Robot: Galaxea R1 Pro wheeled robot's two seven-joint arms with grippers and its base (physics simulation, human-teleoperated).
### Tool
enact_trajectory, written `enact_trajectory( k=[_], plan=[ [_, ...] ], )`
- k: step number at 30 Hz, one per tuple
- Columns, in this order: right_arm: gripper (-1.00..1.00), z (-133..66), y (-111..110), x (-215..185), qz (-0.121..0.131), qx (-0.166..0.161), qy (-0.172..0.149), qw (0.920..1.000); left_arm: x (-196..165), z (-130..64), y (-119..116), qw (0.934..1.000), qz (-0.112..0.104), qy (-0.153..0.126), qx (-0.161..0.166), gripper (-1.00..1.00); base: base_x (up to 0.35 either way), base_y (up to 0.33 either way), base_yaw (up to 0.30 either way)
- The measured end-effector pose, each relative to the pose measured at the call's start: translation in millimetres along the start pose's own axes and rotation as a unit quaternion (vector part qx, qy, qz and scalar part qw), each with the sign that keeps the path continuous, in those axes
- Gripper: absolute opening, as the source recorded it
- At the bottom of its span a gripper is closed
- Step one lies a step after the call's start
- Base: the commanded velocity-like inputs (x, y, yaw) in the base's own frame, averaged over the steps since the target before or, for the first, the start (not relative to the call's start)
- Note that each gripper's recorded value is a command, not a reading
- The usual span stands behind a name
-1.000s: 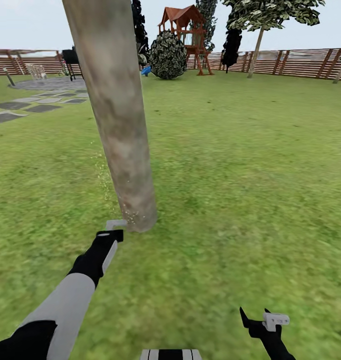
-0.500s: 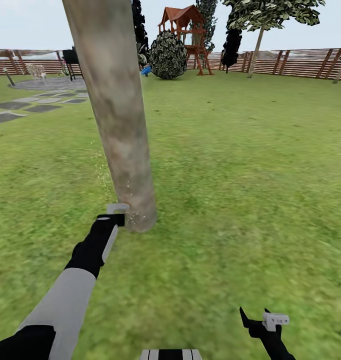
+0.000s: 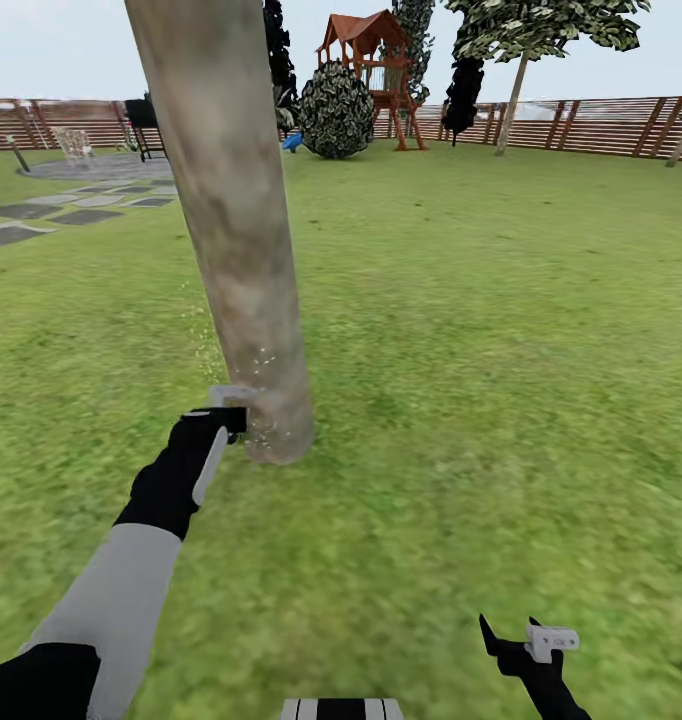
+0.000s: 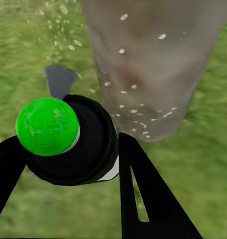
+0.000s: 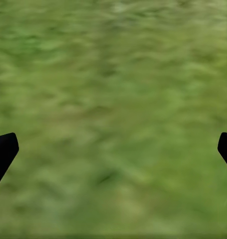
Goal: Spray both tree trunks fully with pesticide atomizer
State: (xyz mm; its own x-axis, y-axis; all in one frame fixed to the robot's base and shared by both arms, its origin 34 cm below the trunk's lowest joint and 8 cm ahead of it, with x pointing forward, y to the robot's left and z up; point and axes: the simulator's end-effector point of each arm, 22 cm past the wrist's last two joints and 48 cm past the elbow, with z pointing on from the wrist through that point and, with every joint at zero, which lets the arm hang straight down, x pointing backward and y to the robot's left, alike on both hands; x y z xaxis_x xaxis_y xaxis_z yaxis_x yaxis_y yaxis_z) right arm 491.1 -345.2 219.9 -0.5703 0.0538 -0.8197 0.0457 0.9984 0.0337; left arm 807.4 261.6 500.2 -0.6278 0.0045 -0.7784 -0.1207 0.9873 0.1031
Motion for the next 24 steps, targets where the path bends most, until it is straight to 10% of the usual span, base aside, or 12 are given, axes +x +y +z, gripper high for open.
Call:
enact_trajectory(
  k=[6, 11, 15, 19, 24],
  plan=[
    [1.00, -0.1, 0, 0, 0.000, 0.000, 0.000, 1.0000, -14, -13.3, -43, 0.9992, -0.020, -0.002, 0.036, -1.00, 0.000, 0.000, 0.000],
    [1.00, -0.1, 0, 0, 0.000, 0.000, 0.000, 1.0000, -42, -31.8, -91, 0.9974, 0.018, -0.023, 0.067, -1.00, 0.000, 0.000, 0.000],
    [1.00, 0.0, 0, 0, 0.000, 0.000, 0.000, 1.0000, -51, -29.8, -66, 0.9984, 0.008, -0.026, 0.049, -1.00, 0.000, 0.000, 0.000],
    [1.00, 0.0, 0, 0, 0.000, 0.000, 0.000, 1.0000, -58, -15.0, 17, 0.9996, -0.008, -0.027, 0.002, -1.00, 0.000, 0.000, 0.000],
    [1.00, 0.0, 0, 0, 0.000, 0.000, 0.000, 1.0000, -74, -35.3, -14, 0.9990, -0.014, -0.014, 0.041, -1.00, 0.000, 0.000, 0.000]
  ],
)
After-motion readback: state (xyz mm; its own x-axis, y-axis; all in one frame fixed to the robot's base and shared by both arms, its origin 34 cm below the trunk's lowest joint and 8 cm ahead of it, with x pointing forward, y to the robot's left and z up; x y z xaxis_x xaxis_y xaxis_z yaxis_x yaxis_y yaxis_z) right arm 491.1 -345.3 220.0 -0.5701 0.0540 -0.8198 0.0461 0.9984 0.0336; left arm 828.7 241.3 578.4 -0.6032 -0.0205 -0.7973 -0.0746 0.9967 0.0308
